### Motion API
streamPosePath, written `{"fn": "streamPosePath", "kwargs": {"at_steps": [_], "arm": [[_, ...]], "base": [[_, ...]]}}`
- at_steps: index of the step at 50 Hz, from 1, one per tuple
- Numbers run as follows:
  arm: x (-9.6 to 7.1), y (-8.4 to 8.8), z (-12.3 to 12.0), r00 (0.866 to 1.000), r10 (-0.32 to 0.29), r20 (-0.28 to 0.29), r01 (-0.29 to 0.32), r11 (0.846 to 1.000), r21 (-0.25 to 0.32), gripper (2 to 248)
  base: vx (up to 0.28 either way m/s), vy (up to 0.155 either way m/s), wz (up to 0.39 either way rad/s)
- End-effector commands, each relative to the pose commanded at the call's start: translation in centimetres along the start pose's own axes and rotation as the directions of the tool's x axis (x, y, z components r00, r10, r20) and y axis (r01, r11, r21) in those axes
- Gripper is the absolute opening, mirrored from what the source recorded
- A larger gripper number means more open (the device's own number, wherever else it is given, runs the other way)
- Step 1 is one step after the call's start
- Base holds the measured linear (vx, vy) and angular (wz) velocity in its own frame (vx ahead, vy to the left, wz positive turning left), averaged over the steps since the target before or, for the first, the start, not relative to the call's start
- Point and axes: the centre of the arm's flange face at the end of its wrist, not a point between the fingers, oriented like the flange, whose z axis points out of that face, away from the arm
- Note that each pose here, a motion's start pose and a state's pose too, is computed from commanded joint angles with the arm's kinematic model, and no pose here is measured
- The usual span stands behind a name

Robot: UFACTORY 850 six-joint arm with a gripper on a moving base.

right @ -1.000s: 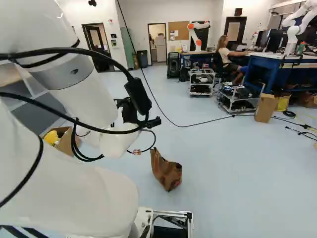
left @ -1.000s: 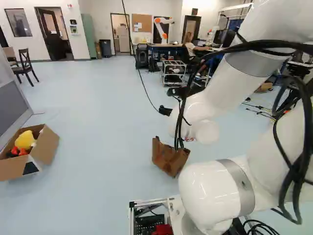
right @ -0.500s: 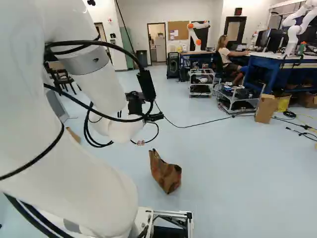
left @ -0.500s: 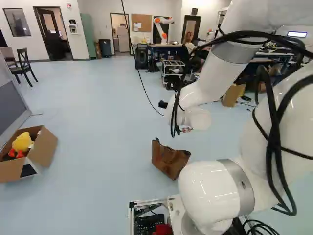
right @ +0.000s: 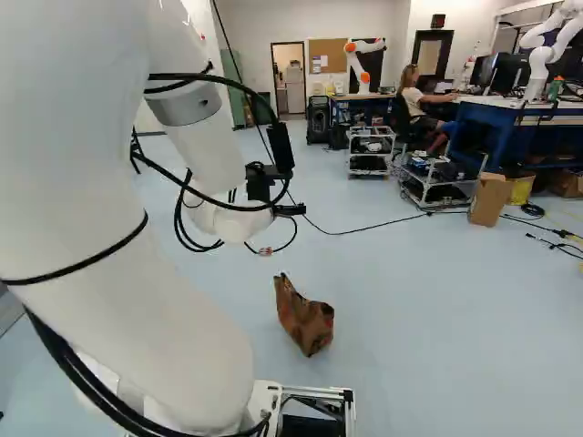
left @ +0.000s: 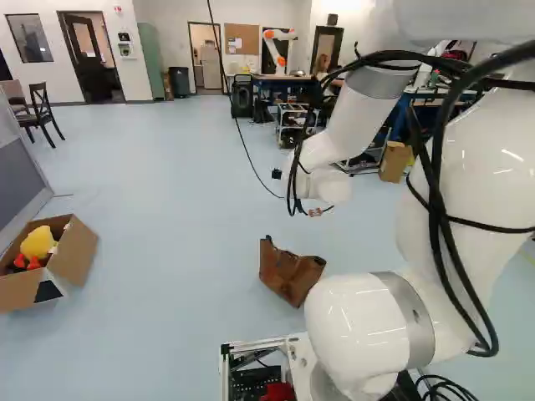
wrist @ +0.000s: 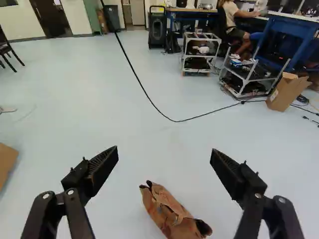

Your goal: Pick up the grocery bag from the ground

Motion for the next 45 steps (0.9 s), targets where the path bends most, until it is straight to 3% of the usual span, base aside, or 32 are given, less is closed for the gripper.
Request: {"fn": "streamPosePath", "kwargs": {"at_steps": [11,21,45], "arm": [[-0.5,0.3,2.7,0.996,0.019,0.093,-0.017,1.000,-0.021,247],[-1.2,0.6,5.2,0.982,0.041,0.183,-0.034,0.999,-0.042,247],[-3.4,1.2,10.3,0.922,0.104,0.372,-0.073,0.993,-0.095,247]], "base": [[0.000,0.000,0.000],[0.000,0.000,0.000],[0.000,0.000,0.000]]}}
